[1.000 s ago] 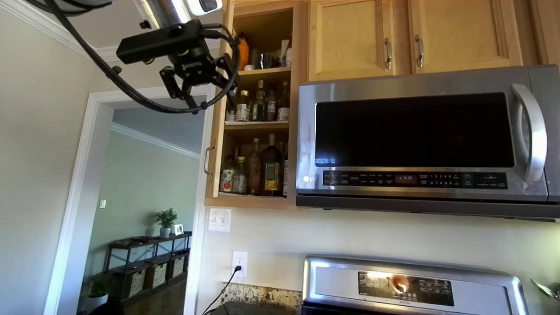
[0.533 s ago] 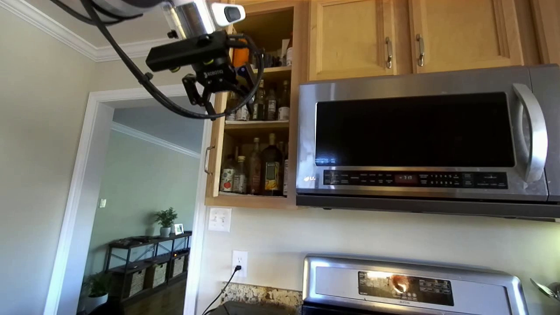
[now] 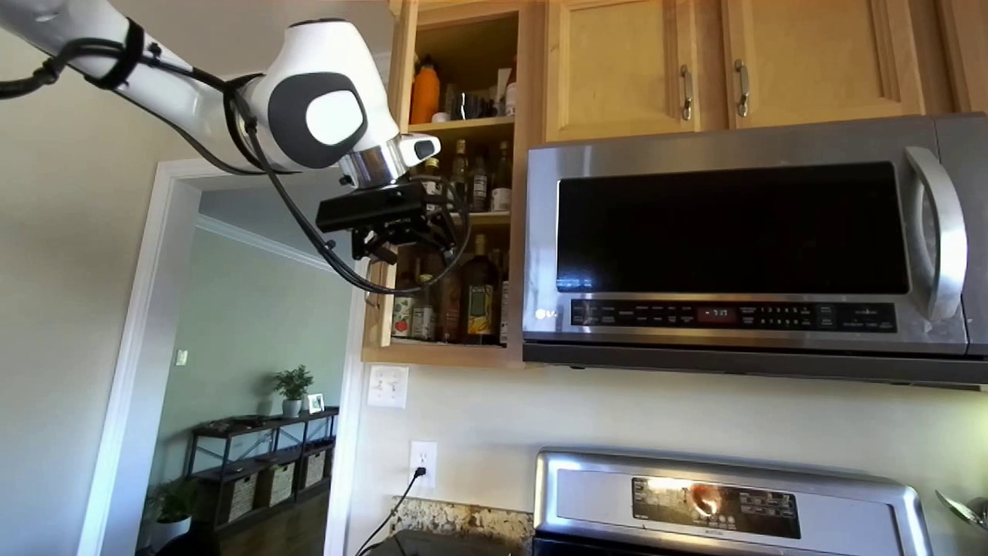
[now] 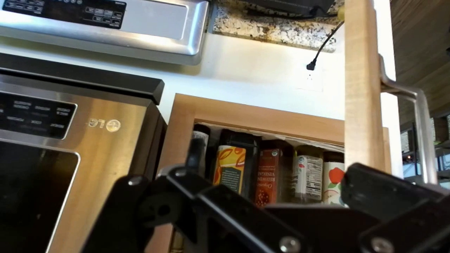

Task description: Open the cabinet door on the left side of the microwave

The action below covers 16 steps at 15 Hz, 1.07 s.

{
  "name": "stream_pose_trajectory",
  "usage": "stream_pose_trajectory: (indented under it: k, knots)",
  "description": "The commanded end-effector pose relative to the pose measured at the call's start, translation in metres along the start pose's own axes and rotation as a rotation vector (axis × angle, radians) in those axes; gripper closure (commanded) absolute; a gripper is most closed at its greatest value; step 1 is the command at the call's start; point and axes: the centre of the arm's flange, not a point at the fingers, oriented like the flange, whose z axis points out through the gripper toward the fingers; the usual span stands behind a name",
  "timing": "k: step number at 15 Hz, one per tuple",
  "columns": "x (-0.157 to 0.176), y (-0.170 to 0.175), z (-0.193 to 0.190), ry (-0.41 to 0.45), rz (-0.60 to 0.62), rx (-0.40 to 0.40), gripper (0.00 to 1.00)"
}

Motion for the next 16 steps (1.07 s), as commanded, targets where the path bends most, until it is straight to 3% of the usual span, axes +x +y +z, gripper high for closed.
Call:
stream_pose_trajectory:
  k: [1,5,9,16]
  knots:
    - [0.014,-0.005,0.012,0.035,-0.006,0.006,0.0]
    - [0.012,-0.013,0.008,0.042,-0.015,0.05,0.0]
    - [-0.002,-0.022,-0.032,0.03,-0.084,0.104,0.0]
    - [-0.01,-0.016,-0.087,0.065,-0.101,0.087,0.0]
